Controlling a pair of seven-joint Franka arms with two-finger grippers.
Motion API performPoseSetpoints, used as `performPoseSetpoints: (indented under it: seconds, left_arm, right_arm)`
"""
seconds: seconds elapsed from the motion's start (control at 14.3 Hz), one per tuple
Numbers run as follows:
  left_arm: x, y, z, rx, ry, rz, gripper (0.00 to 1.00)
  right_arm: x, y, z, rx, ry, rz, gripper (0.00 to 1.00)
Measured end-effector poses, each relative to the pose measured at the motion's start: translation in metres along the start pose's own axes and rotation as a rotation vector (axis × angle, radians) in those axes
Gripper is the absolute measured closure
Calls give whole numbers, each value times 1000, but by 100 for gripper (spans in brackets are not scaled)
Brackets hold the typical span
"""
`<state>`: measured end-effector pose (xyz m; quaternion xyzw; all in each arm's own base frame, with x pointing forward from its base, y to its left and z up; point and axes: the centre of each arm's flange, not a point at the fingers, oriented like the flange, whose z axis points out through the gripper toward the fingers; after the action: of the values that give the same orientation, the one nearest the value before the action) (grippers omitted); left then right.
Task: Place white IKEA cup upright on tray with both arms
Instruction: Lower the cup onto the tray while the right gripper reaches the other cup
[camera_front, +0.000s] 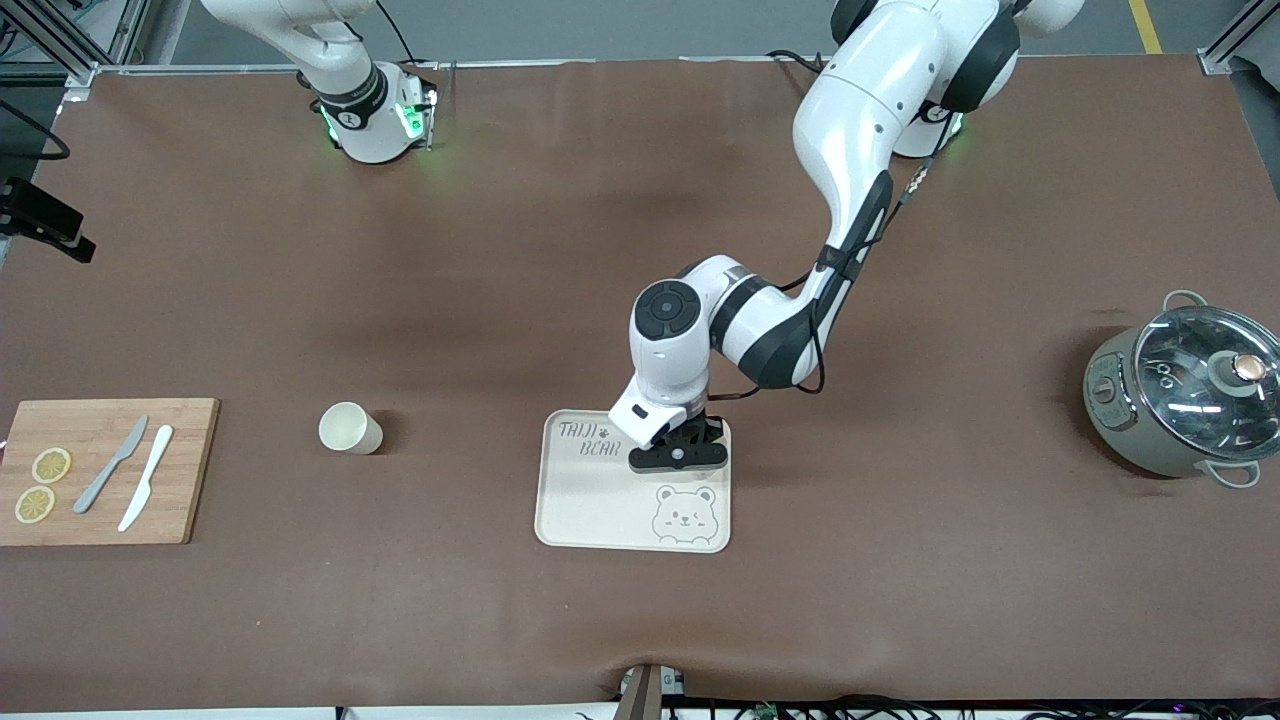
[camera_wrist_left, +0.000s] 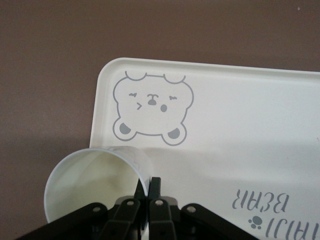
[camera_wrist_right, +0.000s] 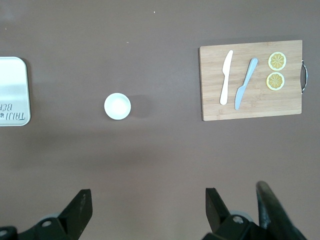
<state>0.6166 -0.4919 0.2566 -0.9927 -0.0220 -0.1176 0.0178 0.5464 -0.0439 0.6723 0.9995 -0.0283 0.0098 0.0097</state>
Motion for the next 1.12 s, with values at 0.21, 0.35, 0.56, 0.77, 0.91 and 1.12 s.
performPoseSetpoints:
  seconds: [0.21, 0.35, 0.56, 0.77, 0.91, 1.12]
  left_arm:
    - [-4, 5, 10, -16, 10, -12, 96]
    - [-7, 6, 19, -15, 7, -9, 96]
    - [-9, 6, 24, -12, 6, -7, 96]
    - [-11, 8, 25, -9, 8, -3, 96]
    - [-12, 8, 25, 1, 4, 0, 96]
    - [-15, 8, 25, 26, -16, 6, 96]
  right_arm:
    - [1, 1, 1, 0, -1, 2, 0]
    - [2, 0, 3, -1, -4, 1, 0]
    - [4, -1, 6, -1, -6, -1, 0]
    - [4, -1, 6, -1, -6, -1, 0]
    - [4, -1, 6, -1, -6, -1, 0]
    - [11, -3, 12, -3, -2, -4, 0]
